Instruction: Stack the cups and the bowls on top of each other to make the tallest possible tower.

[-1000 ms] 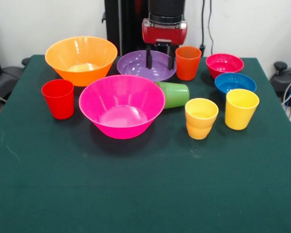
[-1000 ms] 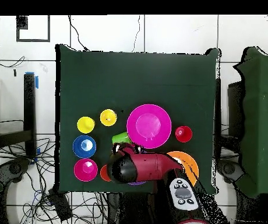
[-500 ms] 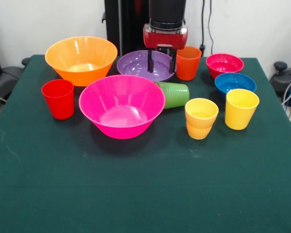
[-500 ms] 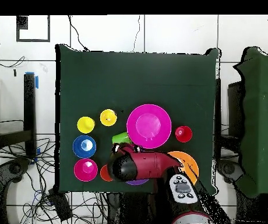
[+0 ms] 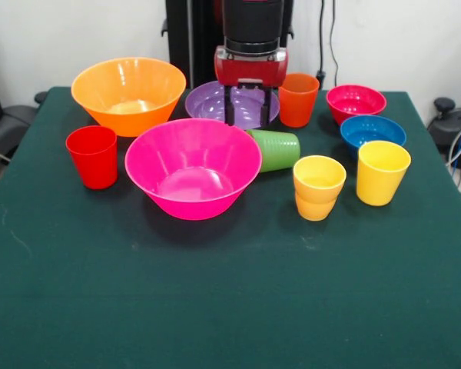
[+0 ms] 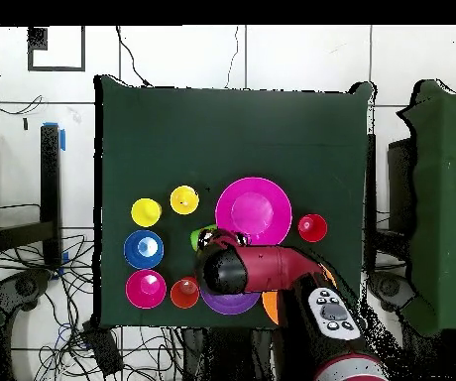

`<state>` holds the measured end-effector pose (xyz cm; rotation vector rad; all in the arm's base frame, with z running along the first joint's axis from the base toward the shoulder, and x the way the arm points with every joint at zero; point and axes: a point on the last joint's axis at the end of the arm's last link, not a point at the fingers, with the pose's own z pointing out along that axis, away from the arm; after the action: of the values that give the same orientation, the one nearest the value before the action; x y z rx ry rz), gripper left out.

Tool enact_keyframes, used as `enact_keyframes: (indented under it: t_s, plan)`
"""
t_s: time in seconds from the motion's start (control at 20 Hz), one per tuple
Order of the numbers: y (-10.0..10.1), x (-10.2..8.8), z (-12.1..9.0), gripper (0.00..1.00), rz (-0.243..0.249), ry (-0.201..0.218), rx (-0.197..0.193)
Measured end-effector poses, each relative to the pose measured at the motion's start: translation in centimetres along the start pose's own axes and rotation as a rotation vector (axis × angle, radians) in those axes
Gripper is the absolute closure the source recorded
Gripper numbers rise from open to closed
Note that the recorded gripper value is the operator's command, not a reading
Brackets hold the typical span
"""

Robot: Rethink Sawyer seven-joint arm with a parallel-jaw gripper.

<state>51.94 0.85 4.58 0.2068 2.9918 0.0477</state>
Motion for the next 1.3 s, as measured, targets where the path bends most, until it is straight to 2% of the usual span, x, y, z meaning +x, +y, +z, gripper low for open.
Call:
enact_keyframes:
  t_s: [0.25, 0.45, 0.8, 1.3]
  plan:
    - [-1.4, -1.4, -0.2, 0.0, 0.034, 0.023, -0.022]
    - [-2.3, -1.9, -0.3, 0.0, 0.039, 0.046, -0.026]
    - [-2.4, -2.4, 0.2, 0.0, -0.014, 0.041, -0.026]
    - [-0.7, -0.5, 2.5, 0.0, -0.091, 0.079, -0.035]
